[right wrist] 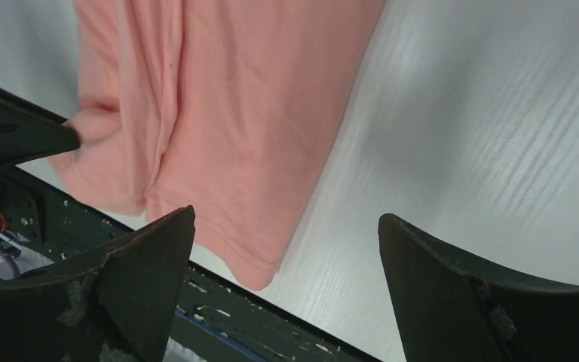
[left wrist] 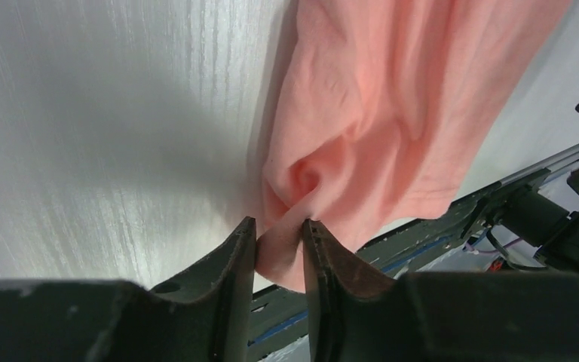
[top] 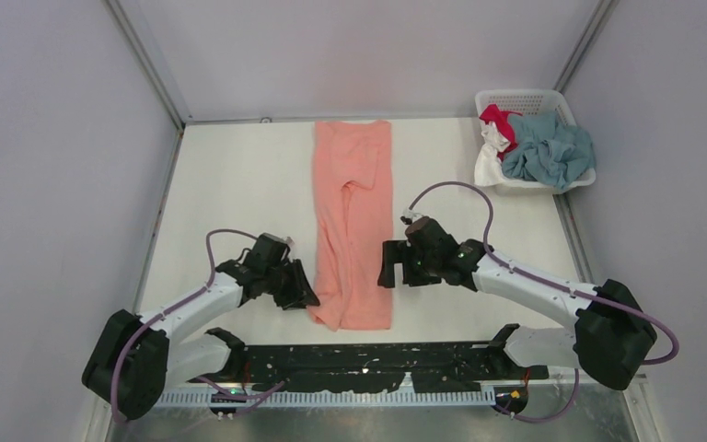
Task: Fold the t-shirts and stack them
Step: Grab the bottom of the folded rectangular tshirt with both arms
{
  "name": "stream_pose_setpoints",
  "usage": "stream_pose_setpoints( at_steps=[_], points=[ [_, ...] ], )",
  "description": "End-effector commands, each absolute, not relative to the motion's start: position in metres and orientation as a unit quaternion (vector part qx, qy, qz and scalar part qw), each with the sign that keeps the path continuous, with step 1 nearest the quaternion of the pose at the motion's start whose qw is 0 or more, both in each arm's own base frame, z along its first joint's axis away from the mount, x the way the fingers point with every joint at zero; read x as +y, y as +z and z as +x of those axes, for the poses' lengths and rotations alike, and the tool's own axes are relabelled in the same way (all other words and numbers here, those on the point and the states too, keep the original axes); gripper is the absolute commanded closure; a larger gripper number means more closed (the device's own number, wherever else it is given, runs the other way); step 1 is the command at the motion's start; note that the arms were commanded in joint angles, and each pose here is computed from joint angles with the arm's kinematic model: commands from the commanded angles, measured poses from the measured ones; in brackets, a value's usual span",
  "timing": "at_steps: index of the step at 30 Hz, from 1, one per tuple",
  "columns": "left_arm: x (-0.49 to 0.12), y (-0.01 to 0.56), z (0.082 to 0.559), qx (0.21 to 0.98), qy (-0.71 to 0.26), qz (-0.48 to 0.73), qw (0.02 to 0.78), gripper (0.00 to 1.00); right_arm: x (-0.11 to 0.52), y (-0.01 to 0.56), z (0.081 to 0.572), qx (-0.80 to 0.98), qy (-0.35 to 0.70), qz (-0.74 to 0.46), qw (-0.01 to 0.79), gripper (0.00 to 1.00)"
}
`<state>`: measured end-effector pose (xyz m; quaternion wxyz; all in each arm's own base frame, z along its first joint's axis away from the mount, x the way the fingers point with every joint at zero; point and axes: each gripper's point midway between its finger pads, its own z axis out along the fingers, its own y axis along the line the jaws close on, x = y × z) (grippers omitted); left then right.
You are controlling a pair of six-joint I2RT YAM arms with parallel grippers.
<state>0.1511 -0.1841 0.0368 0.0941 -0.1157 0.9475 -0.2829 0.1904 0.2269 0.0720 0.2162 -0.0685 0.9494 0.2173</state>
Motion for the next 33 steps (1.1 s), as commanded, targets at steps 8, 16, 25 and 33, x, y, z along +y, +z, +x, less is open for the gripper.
stream_pose_setpoints(
  at_steps=[8, 16, 25, 33],
  points=[
    [-0.181, 0.031, 0.129, 0.931, -0.322, -0.138, 0.099, 1.00, 0.258, 0.074, 0.144, 0.938, 0.279, -0.061, 0.196, 0.07],
    [-0.157, 0.014, 0.114, 0.928, -0.279, -0.210, 0.129, 1.00, 0.261, 0.047, 0.108, 0.950, 0.254, -0.024, 0.181, 0.24],
    [-0.153, 0.024, 0.130, 0.891, -0.312, -0.263, 0.200, 1.00, 0.268, 0.028, 0.104, 0.951, 0.249, -0.003, 0.184, 0.49],
    [-0.162, 0.021, 0.110, 0.905, -0.306, -0.246, 0.163, 1.00, 0.264, 0.023, 0.082, 0.953, 0.261, -0.004, 0.156, 0.86]
  ],
)
